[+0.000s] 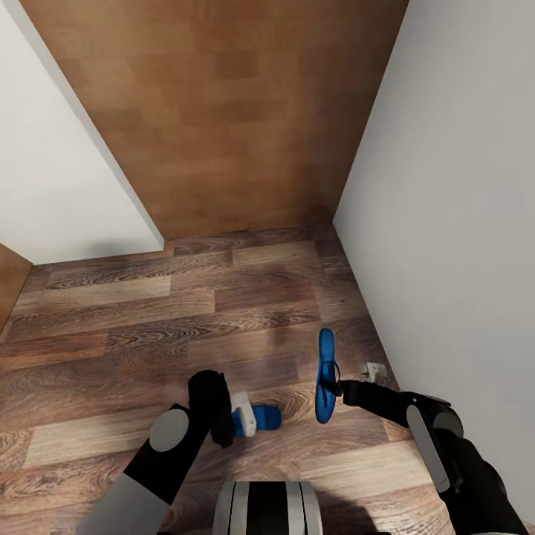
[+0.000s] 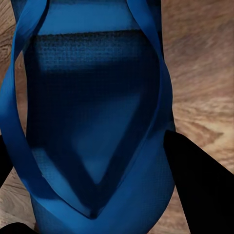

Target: In the bedroom, move the book from the bed onto either nightstand, and place the two sandals side by side next to the bed.

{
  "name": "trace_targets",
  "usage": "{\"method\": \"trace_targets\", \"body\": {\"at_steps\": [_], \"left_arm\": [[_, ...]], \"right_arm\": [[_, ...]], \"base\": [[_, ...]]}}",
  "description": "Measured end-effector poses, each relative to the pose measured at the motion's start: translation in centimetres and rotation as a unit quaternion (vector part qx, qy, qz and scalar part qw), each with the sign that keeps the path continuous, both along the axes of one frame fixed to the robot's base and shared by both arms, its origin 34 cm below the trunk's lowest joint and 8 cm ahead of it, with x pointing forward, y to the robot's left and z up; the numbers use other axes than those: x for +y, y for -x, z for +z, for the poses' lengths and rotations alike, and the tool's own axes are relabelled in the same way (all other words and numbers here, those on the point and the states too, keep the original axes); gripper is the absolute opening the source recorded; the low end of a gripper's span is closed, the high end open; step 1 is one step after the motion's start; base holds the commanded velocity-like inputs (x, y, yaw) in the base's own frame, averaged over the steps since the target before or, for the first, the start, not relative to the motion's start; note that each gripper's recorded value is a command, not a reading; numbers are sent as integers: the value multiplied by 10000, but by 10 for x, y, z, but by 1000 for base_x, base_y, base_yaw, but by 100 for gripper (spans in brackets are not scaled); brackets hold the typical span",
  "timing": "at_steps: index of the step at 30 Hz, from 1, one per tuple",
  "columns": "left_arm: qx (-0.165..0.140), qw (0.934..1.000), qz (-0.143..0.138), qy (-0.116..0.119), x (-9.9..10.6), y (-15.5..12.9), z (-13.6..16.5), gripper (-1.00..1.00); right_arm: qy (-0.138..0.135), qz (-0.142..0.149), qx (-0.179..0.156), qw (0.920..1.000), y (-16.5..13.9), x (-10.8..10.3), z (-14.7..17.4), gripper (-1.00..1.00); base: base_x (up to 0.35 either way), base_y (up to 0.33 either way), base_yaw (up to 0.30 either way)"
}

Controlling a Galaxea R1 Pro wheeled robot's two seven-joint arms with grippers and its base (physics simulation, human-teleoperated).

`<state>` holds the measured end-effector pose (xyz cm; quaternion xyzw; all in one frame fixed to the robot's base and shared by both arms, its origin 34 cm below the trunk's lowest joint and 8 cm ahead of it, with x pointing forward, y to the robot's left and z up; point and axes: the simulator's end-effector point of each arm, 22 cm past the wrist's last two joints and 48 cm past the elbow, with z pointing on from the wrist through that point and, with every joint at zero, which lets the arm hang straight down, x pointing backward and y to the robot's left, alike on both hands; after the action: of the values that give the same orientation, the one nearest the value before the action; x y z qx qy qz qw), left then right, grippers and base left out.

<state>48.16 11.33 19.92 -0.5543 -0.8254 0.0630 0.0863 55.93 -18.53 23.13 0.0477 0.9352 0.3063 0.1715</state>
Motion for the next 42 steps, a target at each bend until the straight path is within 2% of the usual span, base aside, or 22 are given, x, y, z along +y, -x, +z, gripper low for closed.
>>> {"method": "trace_targets", "body": {"at_steps": [5,6,10,14,19,42], "left_arm": [[-10,10000,-12,73,-8,-8,6,100],[-157,9998,-30,97,-12,-22,12,100],[-308,9994,-95,133,-22,-34,20,100],[-611,9975,-322,180,-37,-48,34,100],[-742,9956,-536,211,-48,-50,40,100],[-275,9979,-562,191,-46,-23,-5,100]], "right_arm": [[1,0,-2,10000,0,0,0,-100],[-3,-2,-1,10000,0,0,0,-100],[3,0,-4,10000,0,0,0,-100],[-9,-2,-3,10000,0,1,0,-100],[-5,-2,-4,10000,0,1,0,-100],[-3,5,466,9989,27,1,-46,-100]], "base": [[0,0,0],[0,0,0],[0,0,0],[0,0,0],[0,0,0],[0,0,0]]}}
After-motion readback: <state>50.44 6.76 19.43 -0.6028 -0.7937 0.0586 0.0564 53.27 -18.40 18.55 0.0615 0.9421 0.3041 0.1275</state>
